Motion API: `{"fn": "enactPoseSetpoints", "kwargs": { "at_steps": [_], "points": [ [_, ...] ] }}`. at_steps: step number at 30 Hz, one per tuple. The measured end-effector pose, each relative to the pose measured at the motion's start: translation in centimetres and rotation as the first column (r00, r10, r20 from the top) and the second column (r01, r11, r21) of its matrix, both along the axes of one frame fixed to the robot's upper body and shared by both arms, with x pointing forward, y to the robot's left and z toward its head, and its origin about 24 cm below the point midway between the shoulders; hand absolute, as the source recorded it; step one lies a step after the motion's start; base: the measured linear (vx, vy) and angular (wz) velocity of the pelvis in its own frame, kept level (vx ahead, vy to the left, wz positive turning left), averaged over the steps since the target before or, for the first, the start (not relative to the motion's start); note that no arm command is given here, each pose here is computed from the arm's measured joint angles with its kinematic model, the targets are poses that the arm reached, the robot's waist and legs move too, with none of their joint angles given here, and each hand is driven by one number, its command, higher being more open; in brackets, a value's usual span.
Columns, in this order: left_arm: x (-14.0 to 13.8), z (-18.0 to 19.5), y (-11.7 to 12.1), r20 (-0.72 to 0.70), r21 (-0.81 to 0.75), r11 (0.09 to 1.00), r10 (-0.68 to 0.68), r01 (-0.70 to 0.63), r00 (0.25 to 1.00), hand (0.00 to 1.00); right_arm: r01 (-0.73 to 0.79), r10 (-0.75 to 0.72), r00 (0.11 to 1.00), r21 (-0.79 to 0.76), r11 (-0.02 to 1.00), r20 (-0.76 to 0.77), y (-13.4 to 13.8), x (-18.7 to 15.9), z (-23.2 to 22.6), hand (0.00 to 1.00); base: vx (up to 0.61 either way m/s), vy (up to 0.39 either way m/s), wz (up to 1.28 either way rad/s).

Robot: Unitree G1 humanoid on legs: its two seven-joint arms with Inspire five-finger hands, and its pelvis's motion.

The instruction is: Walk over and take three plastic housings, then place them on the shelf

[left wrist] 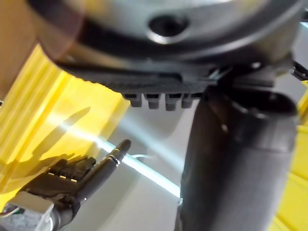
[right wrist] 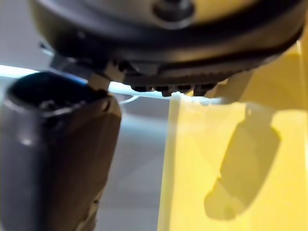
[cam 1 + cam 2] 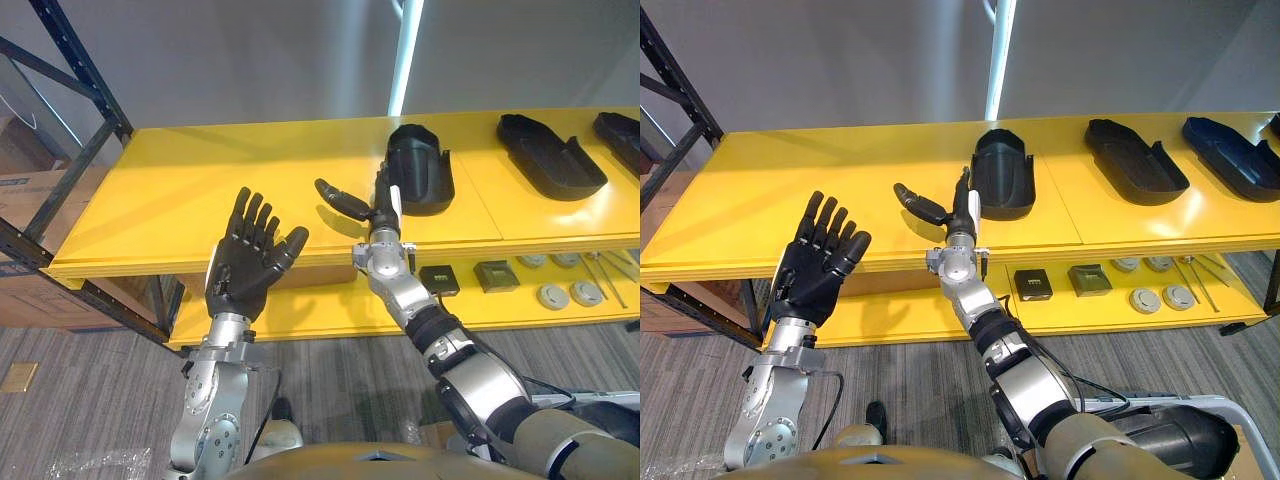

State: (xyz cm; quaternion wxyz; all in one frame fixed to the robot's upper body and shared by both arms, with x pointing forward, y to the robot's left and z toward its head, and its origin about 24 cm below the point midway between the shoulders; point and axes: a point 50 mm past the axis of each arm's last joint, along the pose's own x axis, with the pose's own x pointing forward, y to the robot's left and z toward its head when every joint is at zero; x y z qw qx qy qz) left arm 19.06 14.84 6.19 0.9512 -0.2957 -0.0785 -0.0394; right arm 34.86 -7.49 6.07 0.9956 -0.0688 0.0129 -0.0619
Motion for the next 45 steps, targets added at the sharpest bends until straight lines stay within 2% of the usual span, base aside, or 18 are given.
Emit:
{"fn": "enactPoseSetpoints", "kwargs": {
  "at_steps": [17, 25, 45],
  "points": [
    [0.6, -1.0, -1.0, -0.048, 0.002, 0.999, -0.052, 0.052, 0.997, 1.00, 0.011, -0.011, 1.000, 0.010, 1.000, 0.002, -0.1, 0.1, 0.1, 1.00, 0.01, 0.003, -0.01],
    [0.6, -1.0, -1.1, -0.048, 0.002, 0.999, -0.053, 0.053, 0.997, 1.00, 0.043, -0.043, 0.999, 0.022, 0.999, 0.006, -0.4, 0.1, 0.2, 1.00, 0.00, 0.000, 0.00],
    [1.3, -0.4, -1.3, -0.017, 0.005, 0.998, -0.064, 0.065, 0.998, 1.00, 0.018, -0.018, 1.000, 0.033, 0.999, 0.006, -0.4, 0.0, 0.1, 1.00, 0.00, 0.000, -0.01]
  ]
}}
